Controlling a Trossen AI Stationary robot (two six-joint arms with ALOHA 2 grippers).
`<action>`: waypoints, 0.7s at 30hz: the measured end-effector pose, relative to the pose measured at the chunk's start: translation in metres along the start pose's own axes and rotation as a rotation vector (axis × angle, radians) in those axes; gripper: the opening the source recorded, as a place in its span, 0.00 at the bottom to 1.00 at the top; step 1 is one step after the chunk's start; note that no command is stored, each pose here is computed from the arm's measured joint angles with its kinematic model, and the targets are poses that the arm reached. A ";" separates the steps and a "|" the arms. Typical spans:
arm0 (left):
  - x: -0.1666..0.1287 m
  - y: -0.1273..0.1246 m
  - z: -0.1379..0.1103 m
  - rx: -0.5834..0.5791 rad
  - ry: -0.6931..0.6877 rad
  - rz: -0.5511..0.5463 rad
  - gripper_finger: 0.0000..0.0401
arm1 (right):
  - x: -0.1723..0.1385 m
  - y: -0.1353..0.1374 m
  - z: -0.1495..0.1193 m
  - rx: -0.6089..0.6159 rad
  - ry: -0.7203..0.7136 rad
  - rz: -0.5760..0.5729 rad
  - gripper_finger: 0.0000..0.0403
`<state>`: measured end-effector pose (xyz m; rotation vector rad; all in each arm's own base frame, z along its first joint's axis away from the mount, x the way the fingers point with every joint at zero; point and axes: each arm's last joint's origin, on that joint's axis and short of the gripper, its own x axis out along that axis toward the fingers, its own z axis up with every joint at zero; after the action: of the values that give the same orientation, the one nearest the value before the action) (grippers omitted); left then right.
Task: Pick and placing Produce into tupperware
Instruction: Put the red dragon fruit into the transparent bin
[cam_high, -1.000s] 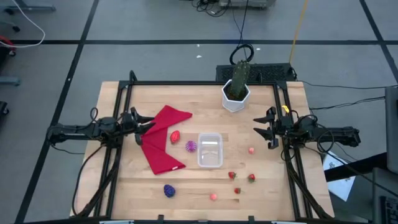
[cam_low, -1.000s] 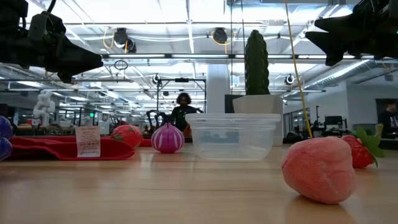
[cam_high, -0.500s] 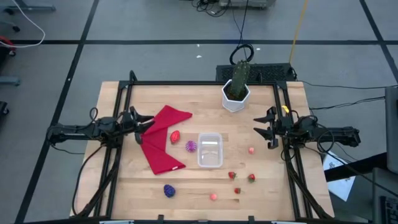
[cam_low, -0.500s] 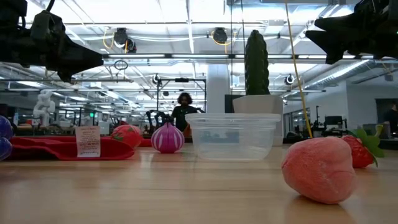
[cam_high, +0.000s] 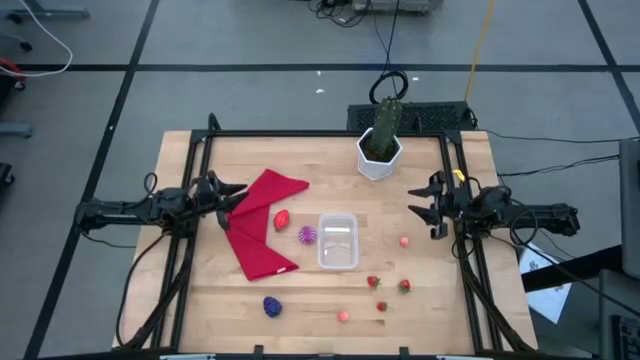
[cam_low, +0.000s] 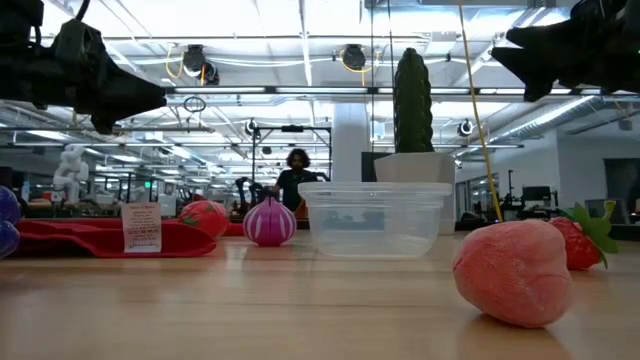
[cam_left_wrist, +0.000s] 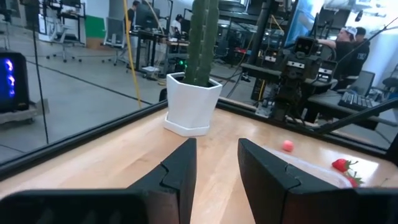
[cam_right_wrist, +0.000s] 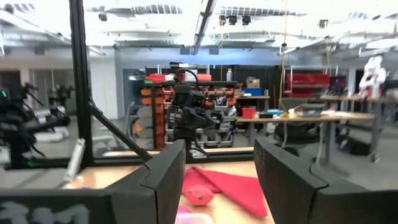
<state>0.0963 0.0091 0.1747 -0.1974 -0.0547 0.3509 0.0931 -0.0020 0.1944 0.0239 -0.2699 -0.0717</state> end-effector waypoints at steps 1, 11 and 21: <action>0.000 0.000 0.000 -0.010 -0.002 0.000 0.30 | 0.000 0.000 0.000 0.028 0.000 0.000 0.46; 0.000 -0.001 0.007 -0.040 -0.051 -0.011 0.30 | -0.001 0.000 0.012 0.017 -0.125 0.001 0.46; -0.004 -0.004 0.025 -0.014 -0.096 -0.028 0.30 | -0.001 0.000 0.015 0.029 -0.159 -0.003 0.46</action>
<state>0.0916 0.0088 0.1999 -0.1934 -0.1551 0.3319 0.0879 -0.0022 0.2089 0.0475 -0.4298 -0.0724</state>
